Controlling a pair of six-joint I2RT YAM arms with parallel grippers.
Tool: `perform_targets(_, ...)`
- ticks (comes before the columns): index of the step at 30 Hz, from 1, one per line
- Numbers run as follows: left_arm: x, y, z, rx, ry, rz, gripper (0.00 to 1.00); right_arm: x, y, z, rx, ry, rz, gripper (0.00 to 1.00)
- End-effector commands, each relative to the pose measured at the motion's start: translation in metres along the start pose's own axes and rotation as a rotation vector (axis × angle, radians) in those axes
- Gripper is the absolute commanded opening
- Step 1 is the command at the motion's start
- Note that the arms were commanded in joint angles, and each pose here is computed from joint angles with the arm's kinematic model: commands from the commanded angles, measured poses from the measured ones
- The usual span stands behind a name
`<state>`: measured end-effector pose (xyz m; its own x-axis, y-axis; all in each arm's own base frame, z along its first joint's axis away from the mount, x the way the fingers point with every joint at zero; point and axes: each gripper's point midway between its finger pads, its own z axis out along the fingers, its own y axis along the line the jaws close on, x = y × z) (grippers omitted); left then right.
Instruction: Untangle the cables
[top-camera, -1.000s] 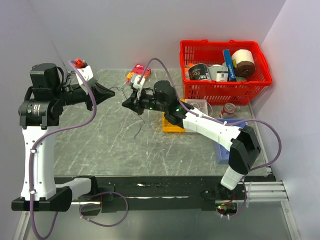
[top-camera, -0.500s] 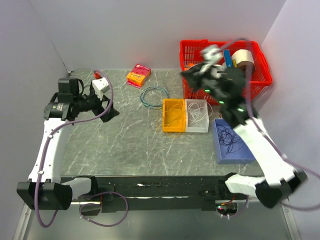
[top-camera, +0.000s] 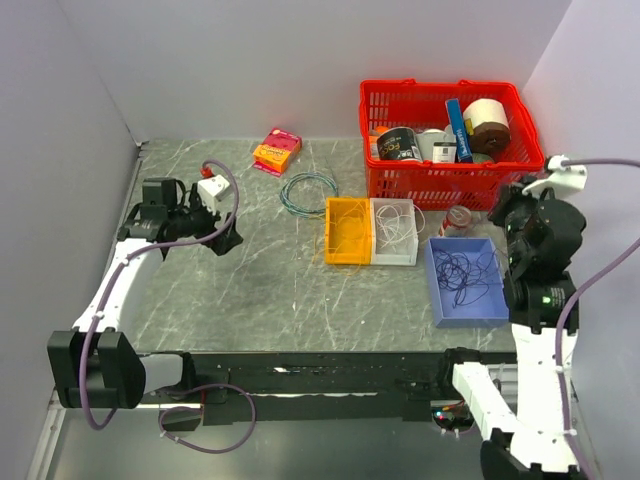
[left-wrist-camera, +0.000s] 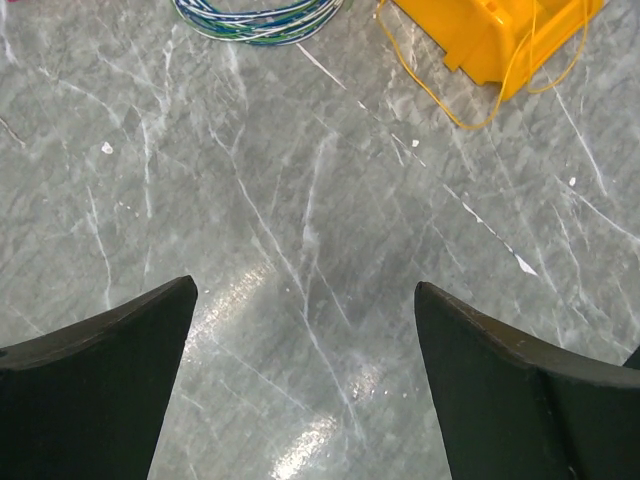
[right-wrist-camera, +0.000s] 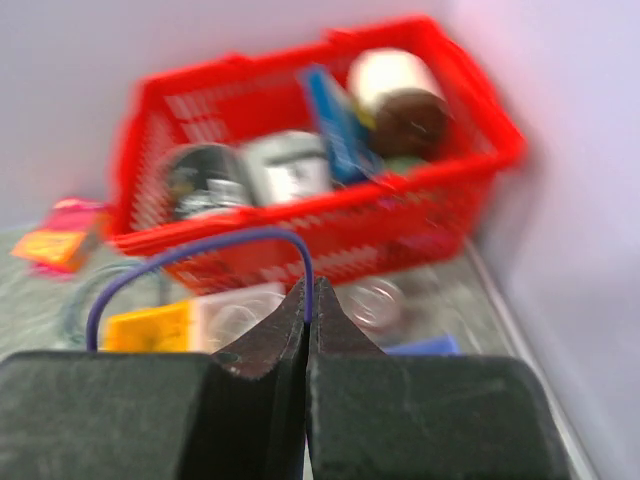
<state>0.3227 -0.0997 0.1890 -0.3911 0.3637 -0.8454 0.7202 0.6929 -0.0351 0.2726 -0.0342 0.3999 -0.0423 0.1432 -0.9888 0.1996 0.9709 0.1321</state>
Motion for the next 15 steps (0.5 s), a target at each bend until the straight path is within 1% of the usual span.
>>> perform_targets(1, -0.006, 0.008, 0.011, -0.021, -0.056, 0.000, 0.96, 0.060, -0.042, 0.012, 0.178, 0.129, 0.036, 0.00)
perform_targets(2, -0.005, 0.009, 0.013, -0.025, -0.062, -0.006, 0.96, 0.082, -0.047, 0.017, 0.190, 0.171, 0.049, 0.00)
perform_targets(4, 0.005, 0.009, 0.018, -0.022, -0.044, -0.021, 0.96, 0.104, -0.046, 0.023, 0.168, 0.216, 0.108, 0.00)
perform_targets(5, 0.008, 0.011, 0.019, -0.029, -0.041, -0.021, 0.96, 0.120, -0.052, 0.026, 0.183, 0.245, 0.131, 0.00)
perform_targets(7, 0.017, 0.010, 0.022, -0.026, -0.023, -0.030, 0.96, 0.139, -0.053, 0.033, 0.176, 0.283, 0.177, 0.00)
perform_targets(9, 0.022, 0.011, 0.023, -0.033, -0.015, -0.031, 0.96, 0.154, -0.066, 0.040, 0.218, 0.315, 0.211, 0.00)
perform_targets(12, 0.030, 0.011, 0.025, -0.039, -0.005, -0.032, 0.96, 0.189, -0.072, 0.046, 0.232, 0.410, 0.251, 0.00)
perform_targets(13, 0.033, 0.010, 0.025, -0.041, 0.001, -0.035, 0.96, 0.199, -0.074, 0.046, 0.242, 0.436, 0.267, 0.05)
perform_targets(14, 0.032, 0.011, 0.025, -0.041, -0.003, -0.029, 0.96, 0.205, -0.073, 0.047, 0.237, 0.456, 0.275, 0.19)
perform_targets(15, 0.033, 0.011, 0.025, -0.042, 0.000, -0.030, 0.96, 0.213, -0.075, 0.048, 0.243, 0.481, 0.280, 0.40)
